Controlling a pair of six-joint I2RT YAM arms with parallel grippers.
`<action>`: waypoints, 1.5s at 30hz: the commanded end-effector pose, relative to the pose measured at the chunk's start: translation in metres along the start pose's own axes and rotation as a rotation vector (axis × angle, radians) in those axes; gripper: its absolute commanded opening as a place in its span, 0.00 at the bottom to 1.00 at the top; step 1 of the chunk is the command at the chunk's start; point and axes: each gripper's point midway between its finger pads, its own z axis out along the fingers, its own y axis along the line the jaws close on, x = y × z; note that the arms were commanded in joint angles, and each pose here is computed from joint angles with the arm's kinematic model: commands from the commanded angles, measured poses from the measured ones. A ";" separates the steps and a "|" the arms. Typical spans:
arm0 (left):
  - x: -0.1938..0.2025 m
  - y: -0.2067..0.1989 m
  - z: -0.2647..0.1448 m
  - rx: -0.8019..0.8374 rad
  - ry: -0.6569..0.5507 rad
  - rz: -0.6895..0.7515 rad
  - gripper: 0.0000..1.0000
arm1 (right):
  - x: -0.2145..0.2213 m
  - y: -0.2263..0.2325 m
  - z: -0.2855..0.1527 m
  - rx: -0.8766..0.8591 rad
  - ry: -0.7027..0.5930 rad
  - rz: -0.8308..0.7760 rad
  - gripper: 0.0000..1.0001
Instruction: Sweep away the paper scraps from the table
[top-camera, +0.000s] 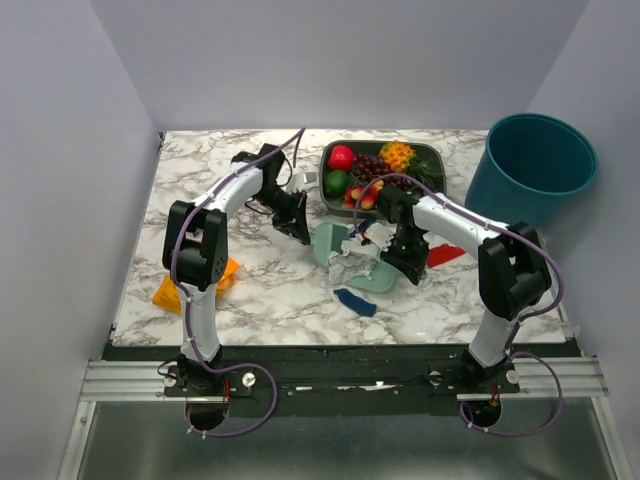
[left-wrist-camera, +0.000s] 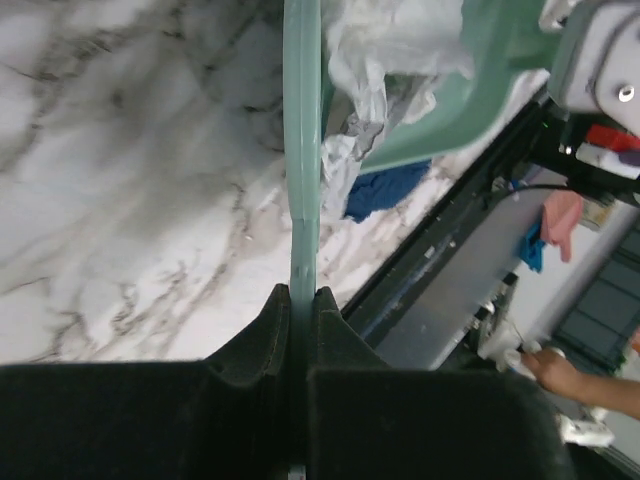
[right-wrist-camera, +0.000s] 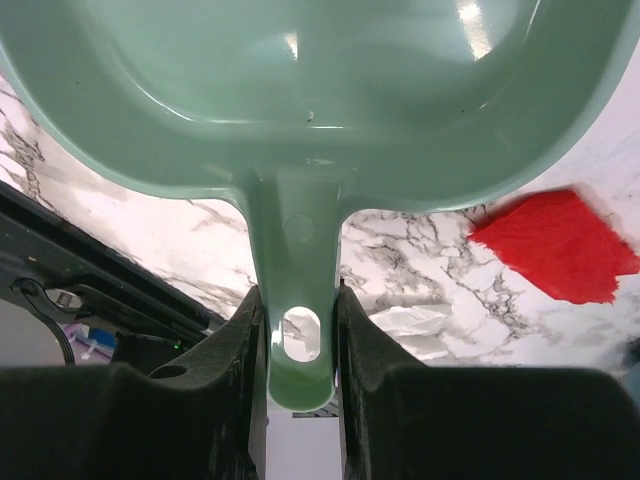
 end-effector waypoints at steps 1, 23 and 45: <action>0.022 -0.030 0.000 0.159 0.028 -0.071 0.00 | -0.013 -0.006 0.001 0.016 -0.007 0.008 0.01; 0.018 -0.013 -0.087 -0.150 -0.151 0.120 0.00 | -0.031 0.011 -0.016 0.000 -0.214 -0.051 0.01; -0.002 -0.030 -0.024 0.442 -0.062 -0.378 0.00 | 0.046 0.033 -0.001 0.035 -0.138 -0.026 0.01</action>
